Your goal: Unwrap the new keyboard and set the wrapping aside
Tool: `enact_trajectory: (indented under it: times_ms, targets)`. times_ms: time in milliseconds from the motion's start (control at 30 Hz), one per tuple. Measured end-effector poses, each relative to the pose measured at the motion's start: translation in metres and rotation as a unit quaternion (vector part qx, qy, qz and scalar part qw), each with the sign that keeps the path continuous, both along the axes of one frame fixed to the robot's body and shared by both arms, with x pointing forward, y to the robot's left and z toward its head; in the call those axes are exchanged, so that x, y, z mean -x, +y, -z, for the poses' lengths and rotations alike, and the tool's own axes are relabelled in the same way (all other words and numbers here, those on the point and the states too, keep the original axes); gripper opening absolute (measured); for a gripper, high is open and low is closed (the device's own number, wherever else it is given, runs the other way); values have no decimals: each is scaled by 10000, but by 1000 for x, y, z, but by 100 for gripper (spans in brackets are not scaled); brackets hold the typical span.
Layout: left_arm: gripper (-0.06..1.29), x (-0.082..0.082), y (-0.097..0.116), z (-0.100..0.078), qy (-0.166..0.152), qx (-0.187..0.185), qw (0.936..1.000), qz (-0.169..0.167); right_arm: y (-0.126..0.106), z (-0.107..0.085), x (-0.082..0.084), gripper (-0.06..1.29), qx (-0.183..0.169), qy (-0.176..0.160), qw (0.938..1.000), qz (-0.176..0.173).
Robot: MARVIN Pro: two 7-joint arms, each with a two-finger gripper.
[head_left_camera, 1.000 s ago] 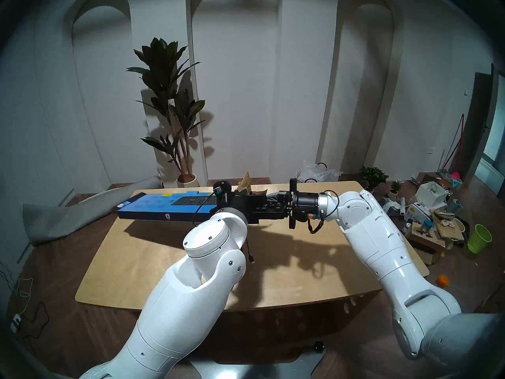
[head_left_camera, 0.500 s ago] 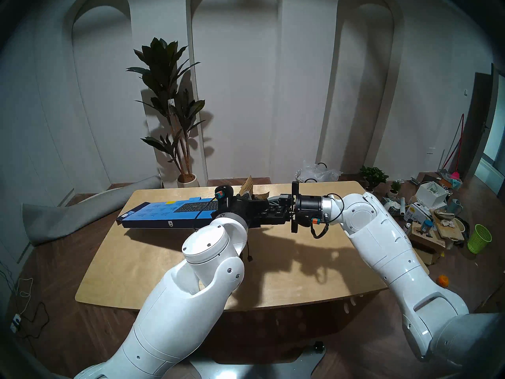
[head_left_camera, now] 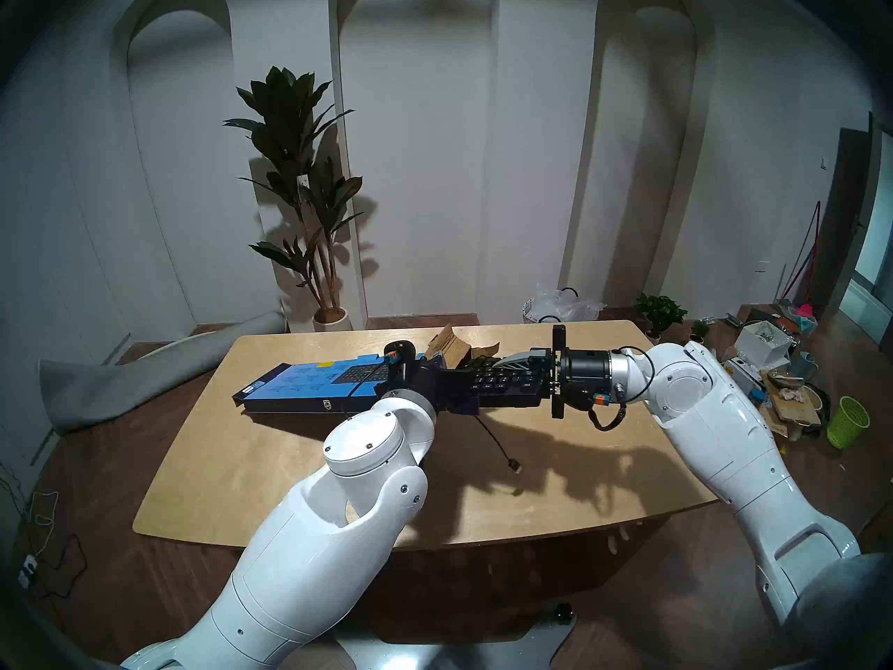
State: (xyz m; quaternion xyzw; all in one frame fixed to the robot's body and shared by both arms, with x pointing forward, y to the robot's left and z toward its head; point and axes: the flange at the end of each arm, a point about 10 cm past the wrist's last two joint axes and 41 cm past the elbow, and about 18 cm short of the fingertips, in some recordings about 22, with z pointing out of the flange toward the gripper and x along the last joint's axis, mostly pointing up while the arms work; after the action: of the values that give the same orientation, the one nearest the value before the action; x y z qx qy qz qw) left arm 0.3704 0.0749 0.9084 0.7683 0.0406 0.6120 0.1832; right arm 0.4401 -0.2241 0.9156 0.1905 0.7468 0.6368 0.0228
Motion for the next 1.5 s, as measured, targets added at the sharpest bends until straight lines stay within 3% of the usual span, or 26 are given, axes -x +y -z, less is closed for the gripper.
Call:
enact_trajectory:
  times_ms: [900,1200,1500]
  targets:
    - [-1,-6,0,12,-265,-84,9990,360,-54,-38,40,26,109,-37,9999,-31]
    - [-1,-16,1,19,-330,-175,9986,366,-68,-53,47,26,248,-93,9996,-25]
    - [-1,-37,20,32,-270,-335,9990,71,-82,-70,53,26,369,-179,9992,9]
